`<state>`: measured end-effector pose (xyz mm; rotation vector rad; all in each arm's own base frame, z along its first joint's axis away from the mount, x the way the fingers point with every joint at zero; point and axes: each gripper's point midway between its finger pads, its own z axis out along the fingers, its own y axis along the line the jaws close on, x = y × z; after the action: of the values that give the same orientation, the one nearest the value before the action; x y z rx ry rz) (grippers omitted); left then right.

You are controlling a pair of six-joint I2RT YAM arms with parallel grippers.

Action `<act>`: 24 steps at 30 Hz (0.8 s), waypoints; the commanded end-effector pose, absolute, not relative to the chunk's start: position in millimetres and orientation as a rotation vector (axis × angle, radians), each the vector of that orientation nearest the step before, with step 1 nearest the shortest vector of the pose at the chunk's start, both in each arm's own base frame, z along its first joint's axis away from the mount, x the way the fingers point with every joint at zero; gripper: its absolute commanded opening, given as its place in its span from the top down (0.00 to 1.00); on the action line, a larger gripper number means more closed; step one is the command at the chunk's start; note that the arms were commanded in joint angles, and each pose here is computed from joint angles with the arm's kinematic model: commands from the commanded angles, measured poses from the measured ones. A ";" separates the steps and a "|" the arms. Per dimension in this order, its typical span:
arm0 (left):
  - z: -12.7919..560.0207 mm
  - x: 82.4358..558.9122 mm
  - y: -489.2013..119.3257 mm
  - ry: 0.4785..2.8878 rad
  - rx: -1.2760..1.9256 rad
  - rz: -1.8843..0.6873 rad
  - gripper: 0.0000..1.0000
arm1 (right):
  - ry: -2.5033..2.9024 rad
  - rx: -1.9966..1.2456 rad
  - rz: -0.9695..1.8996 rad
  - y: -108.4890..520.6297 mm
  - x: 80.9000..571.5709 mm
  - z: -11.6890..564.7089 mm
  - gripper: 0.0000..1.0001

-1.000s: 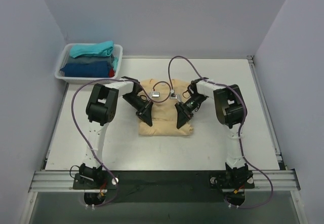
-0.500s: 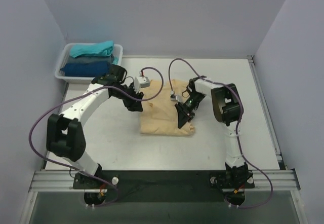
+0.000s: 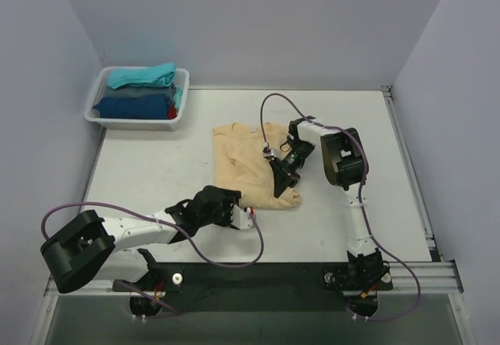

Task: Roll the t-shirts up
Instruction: Roll the T-shirt to the center of the board.

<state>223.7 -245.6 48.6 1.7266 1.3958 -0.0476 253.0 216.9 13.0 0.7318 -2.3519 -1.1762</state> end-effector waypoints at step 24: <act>12.0 239.7 -242.9 1.208 1.809 0.183 0.39 | -2.291 0.648 -1.122 205.7 251.3 7.0 1.00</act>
<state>242.8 -253.9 35.1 1.7534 1.1876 0.1454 256.5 216.1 14.8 0.7194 -2.3144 -1.2057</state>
